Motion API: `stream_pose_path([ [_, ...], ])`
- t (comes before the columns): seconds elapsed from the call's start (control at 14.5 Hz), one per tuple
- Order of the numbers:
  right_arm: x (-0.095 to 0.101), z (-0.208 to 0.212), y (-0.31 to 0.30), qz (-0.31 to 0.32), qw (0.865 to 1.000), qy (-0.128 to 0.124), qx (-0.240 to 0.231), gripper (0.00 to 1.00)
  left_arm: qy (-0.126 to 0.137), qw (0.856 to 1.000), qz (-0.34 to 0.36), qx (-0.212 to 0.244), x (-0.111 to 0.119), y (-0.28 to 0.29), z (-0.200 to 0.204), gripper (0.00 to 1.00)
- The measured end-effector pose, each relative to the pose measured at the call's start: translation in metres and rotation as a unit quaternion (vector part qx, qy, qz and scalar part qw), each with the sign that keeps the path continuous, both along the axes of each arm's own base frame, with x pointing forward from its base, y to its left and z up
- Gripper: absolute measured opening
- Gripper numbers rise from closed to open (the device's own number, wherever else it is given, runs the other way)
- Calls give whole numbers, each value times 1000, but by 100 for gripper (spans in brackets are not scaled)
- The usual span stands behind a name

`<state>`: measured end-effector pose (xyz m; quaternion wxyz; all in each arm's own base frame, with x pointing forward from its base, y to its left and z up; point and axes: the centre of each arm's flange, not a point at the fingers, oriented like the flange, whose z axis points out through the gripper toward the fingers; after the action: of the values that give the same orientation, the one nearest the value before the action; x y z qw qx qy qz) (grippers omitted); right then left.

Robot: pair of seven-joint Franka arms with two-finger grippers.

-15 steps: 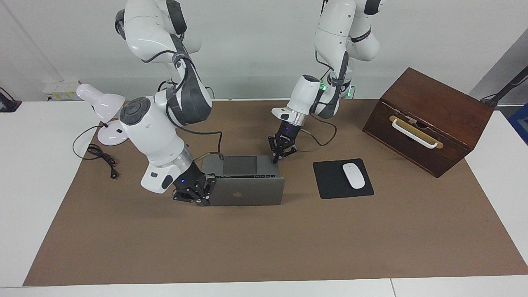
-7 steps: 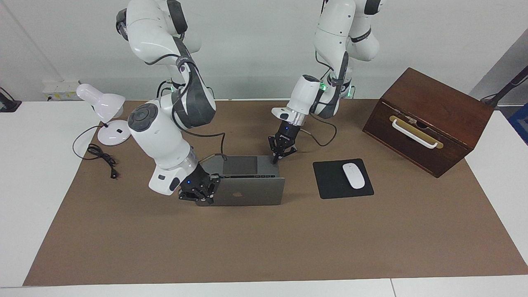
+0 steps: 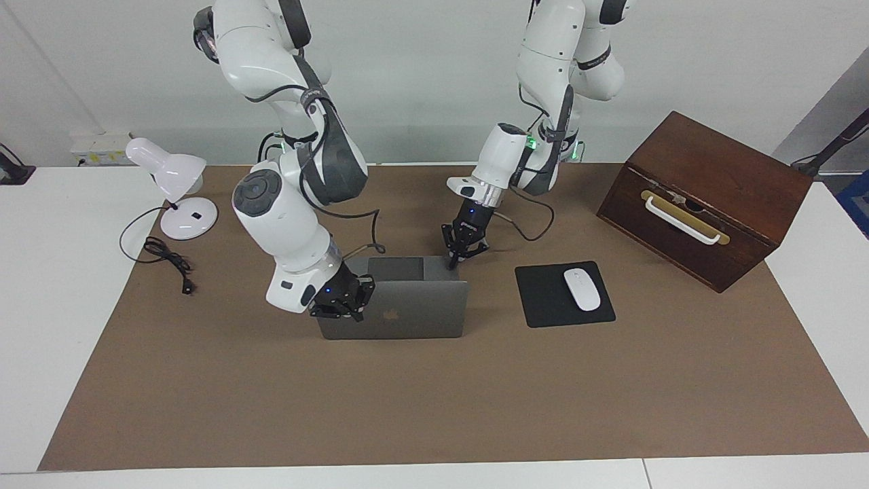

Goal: Close laptop with both arms
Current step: 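Push the laptop lid down with the right gripper toward the keyboard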

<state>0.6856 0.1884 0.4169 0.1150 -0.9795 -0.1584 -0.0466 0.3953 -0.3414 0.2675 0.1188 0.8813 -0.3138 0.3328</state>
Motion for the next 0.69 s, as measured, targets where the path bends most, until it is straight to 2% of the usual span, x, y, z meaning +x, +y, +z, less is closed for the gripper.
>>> stream_pose_path([
  [0.69,-31,-34,-3,5,999,46,-16,1,-2,1000,-3,2,0,0,0,1],
])
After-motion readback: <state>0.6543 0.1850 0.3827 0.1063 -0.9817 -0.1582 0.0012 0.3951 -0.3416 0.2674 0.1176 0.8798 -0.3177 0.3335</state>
